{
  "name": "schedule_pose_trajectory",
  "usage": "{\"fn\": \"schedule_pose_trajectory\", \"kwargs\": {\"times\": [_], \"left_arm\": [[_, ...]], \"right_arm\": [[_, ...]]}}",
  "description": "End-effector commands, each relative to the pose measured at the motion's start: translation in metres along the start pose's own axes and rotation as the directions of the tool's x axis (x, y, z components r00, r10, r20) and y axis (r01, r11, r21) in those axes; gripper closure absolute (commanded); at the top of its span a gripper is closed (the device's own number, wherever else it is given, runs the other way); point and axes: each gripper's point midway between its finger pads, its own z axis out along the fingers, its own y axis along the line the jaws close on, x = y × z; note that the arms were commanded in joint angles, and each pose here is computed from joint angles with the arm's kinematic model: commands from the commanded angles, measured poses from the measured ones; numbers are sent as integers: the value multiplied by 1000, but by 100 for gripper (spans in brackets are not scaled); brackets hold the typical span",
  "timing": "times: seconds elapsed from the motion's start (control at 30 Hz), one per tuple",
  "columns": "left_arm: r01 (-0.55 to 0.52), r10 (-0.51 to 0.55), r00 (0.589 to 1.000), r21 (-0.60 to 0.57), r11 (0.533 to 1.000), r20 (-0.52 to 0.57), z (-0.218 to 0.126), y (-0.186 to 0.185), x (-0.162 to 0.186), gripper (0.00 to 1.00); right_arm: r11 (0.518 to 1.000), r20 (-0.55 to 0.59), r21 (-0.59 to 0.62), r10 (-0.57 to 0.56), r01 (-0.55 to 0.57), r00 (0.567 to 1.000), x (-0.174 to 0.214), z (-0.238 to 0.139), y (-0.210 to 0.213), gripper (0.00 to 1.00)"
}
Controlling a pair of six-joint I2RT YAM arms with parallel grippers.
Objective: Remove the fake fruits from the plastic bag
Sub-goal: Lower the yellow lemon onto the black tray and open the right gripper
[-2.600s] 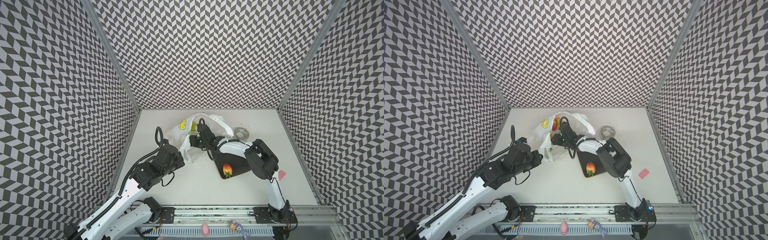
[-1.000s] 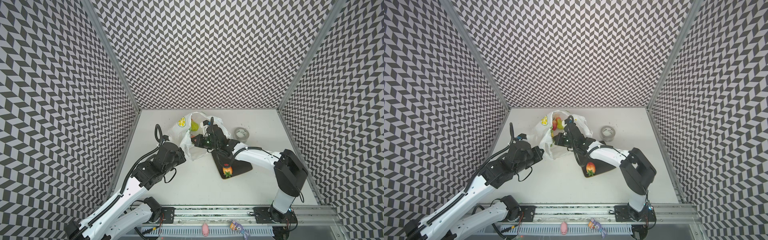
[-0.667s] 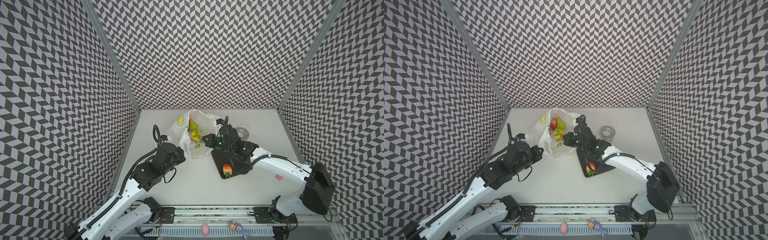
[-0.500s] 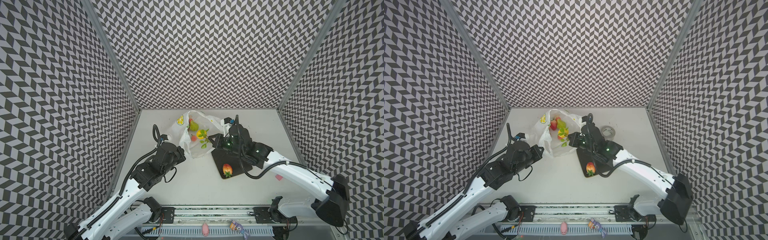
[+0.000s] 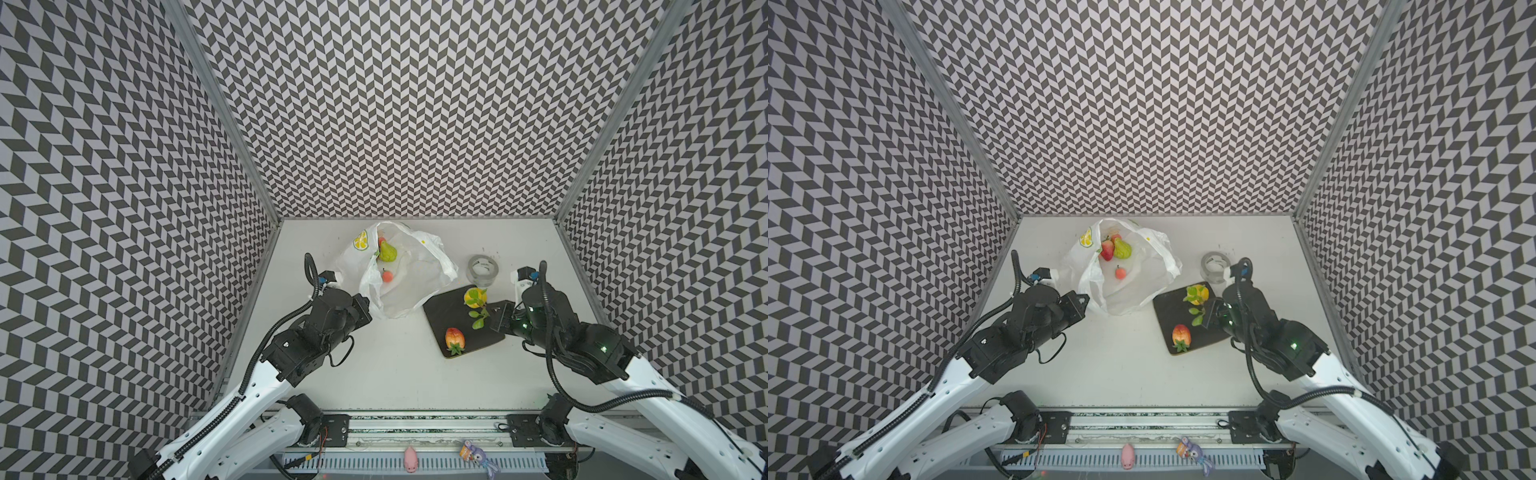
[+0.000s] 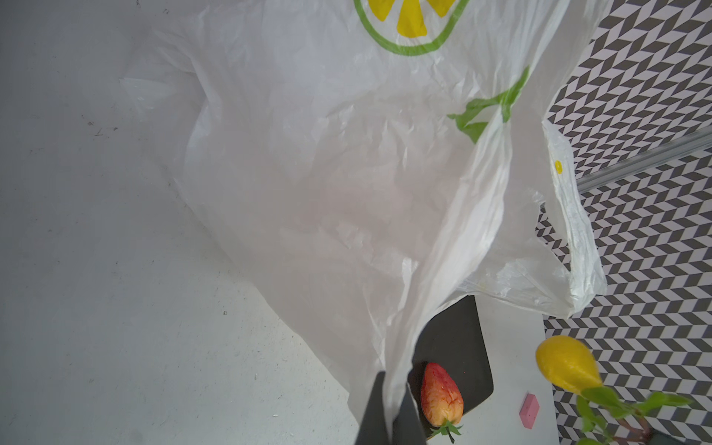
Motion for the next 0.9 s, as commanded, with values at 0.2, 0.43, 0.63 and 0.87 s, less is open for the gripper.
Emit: {"fn": "schedule_pose_trajectory", "kwargs": {"times": [0.2, 0.43, 0.63, 0.87], "left_arm": [[-25, 25, 1000, 30, 999, -4, 0, -8, 0, 100], [-31, 31, 1000, 33, 999, 2, -1, -8, -1, 100], [-31, 31, 999, 32, 999, 14, -3, -9, -4, 100], [-24, 23, 1000, 30, 999, 11, -2, -9, -4, 100]], "right_arm": [[994, 5, -52, 100, -99, 995, -1, 28, -36, 100], [975, -92, -171, 126, -140, 988, 15, 46, -55, 100], [946, -135, -262, 158, -189, 978, 20, 56, -58, 100], [927, -180, -301, 176, -225, 968, 30, 70, -62, 100]]}}
